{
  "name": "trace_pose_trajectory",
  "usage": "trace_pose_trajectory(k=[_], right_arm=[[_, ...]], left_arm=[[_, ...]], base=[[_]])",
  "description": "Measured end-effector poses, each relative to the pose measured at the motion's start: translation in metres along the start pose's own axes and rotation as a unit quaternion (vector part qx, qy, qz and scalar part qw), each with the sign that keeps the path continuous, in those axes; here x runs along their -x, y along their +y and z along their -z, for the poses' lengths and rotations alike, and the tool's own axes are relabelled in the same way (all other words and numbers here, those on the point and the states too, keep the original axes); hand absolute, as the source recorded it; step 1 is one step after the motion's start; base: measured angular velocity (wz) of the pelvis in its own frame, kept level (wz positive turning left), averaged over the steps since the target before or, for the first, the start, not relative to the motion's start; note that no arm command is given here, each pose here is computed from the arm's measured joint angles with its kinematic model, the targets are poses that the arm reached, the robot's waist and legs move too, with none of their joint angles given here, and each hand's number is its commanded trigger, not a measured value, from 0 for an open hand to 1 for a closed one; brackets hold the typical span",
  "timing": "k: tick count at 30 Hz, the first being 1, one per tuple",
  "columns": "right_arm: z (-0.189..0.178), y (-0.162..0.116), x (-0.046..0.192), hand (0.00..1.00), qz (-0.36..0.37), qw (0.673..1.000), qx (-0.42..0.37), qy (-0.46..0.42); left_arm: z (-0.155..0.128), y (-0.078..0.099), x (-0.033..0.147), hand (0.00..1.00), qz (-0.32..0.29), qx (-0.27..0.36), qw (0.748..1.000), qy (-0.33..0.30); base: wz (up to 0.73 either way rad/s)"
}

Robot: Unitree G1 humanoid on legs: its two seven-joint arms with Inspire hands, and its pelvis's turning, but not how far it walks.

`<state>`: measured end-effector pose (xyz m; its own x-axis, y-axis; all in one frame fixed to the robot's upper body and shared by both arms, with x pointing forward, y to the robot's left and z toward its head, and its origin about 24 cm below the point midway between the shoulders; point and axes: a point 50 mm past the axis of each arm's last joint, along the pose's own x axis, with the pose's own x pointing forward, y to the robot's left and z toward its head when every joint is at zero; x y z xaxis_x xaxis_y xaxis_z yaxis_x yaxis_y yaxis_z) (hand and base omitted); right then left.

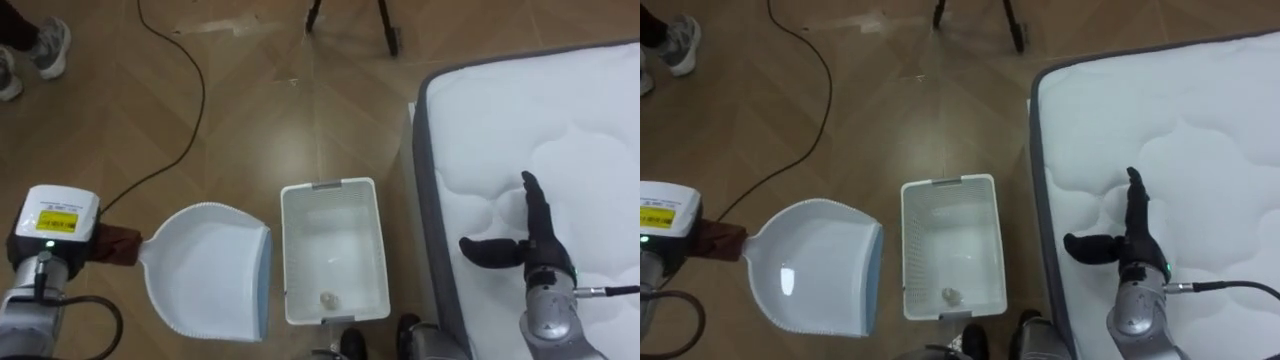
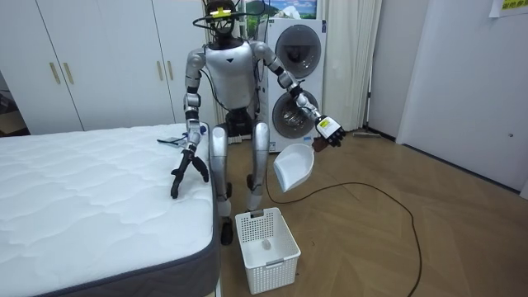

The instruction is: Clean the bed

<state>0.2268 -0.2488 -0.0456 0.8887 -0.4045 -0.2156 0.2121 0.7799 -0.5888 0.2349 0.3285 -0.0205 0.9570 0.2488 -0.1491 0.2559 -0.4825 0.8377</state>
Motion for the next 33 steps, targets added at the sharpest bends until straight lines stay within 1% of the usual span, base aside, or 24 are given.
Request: trace_pose_trajectory(k=[7,10,13,16,19,23,27,33], right_arm=[[0.002,0.003,0.002,0.00,-0.004,1.000,0.000,0.005],[0.003,0.002,0.002,0.00,0.000,1.000,-0.012,0.012],[0.003,0.002,0.002,0.00,0.005,1.000,-0.018,0.015],[0.006,0.003,0.004,0.00,0.010,0.999,-0.025,0.023],[0.007,0.003,0.004,0.00,0.012,0.999,-0.027,0.026],[0.009,0.004,0.006,0.00,0.009,0.999,-0.029,0.030],[0.016,0.005,0.011,0.00,-0.002,0.999,-0.030,0.042],[0.021,0.005,0.013,0.00,-0.012,0.997,-0.044,0.057]], left_arm=[[-0.002,-0.002,0.002,1.00,-0.004,-0.002,1.000,-0.005],[-0.002,-0.001,0.002,1.00,-0.011,-0.002,1.000,-0.005],[-0.002,0.001,0.002,1.00,-0.023,0.000,1.000,-0.006],[-0.003,0.003,0.002,1.00,-0.037,0.015,0.999,-0.008],[-0.005,0.007,0.001,1.00,-0.069,0.021,0.997,-0.016],[-0.010,0.010,0.002,1.00,-0.099,0.033,0.994,-0.023],[-0.021,0.013,0.004,1.00,-0.126,0.073,0.989,-0.010],[-0.028,0.011,0.010,1.00,-0.152,0.092,0.984,-0.020]], base=[[0.00],[0.00],[0.00],[0.00],[-0.04],[-0.39],[-0.46],[-0.46]])
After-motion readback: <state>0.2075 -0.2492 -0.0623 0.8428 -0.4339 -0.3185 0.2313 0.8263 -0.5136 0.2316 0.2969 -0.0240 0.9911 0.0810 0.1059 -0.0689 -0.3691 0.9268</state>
